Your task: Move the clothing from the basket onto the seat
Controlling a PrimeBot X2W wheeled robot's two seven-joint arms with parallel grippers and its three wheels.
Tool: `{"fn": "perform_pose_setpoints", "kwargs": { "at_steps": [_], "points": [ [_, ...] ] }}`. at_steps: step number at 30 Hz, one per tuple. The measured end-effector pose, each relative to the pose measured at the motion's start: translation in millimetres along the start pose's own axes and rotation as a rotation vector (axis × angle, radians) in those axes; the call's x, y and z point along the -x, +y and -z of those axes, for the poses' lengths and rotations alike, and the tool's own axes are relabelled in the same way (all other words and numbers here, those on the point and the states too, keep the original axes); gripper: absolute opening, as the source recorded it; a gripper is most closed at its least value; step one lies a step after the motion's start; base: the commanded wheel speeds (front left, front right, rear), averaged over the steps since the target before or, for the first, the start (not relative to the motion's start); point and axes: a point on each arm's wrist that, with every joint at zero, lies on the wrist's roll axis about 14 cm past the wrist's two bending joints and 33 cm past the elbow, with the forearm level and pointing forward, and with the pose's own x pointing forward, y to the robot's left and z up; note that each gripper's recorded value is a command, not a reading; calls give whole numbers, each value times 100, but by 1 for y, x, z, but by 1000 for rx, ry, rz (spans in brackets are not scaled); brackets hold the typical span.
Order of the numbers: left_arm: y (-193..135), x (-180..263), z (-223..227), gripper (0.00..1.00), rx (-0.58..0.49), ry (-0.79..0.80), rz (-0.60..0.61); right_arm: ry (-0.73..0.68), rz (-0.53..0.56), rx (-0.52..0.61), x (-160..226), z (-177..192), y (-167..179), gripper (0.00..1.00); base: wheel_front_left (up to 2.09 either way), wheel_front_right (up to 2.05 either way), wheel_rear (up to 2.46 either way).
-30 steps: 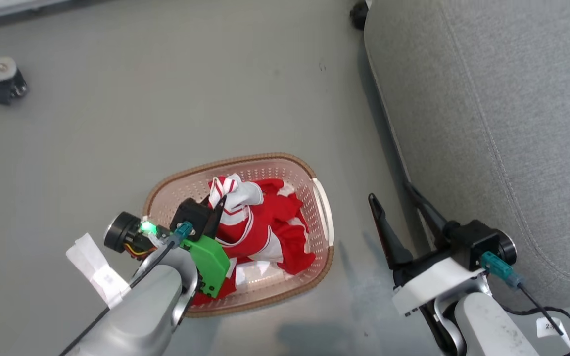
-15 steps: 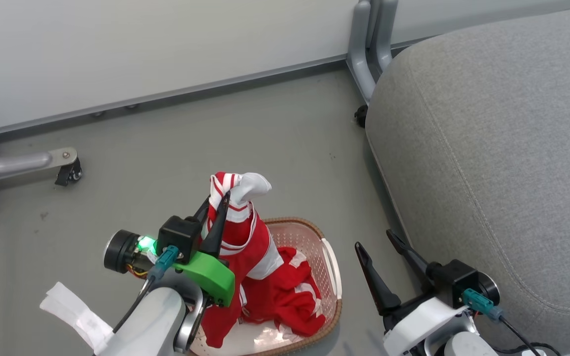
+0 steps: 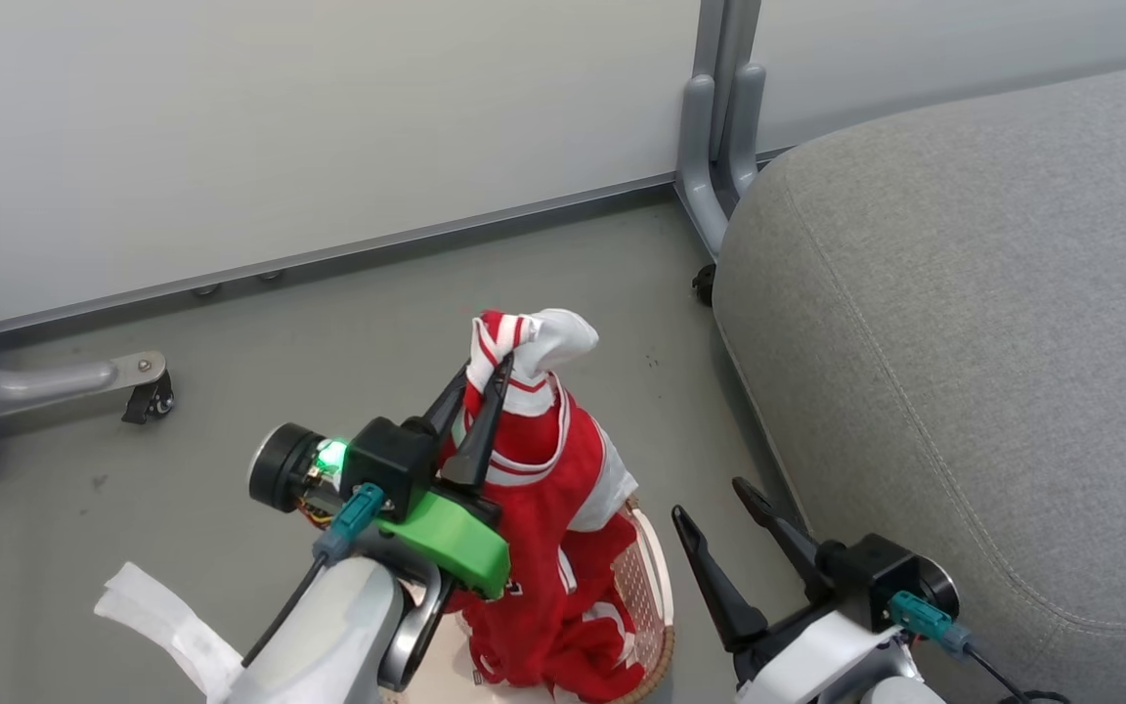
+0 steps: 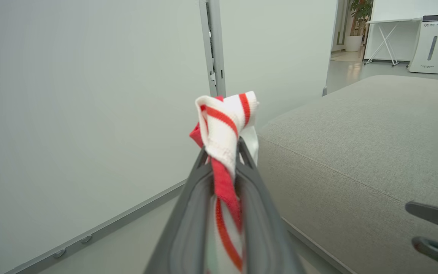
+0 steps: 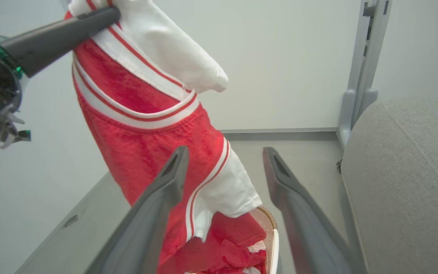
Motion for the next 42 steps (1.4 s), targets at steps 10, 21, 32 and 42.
{"fn": "perform_pose_setpoints", "kwargs": {
  "at_steps": [10,21,32,42],
  "points": [
    [-42,-7,-8,0,5,-24,132,-59,-196,53,-18,-22,52,100,0,0,0],
    [-75,-8,-31,0,7,-77,227,-2,-263,107,-18,-6,64,100,0,0,0],
    [-89,-7,-41,0,9,-83,271,-6,-254,136,-19,-6,62,55,0,0,0],
    [-83,-8,-36,0,9,-71,256,36,-261,109,-17,6,63,0,0,0,0]
  ]
}}
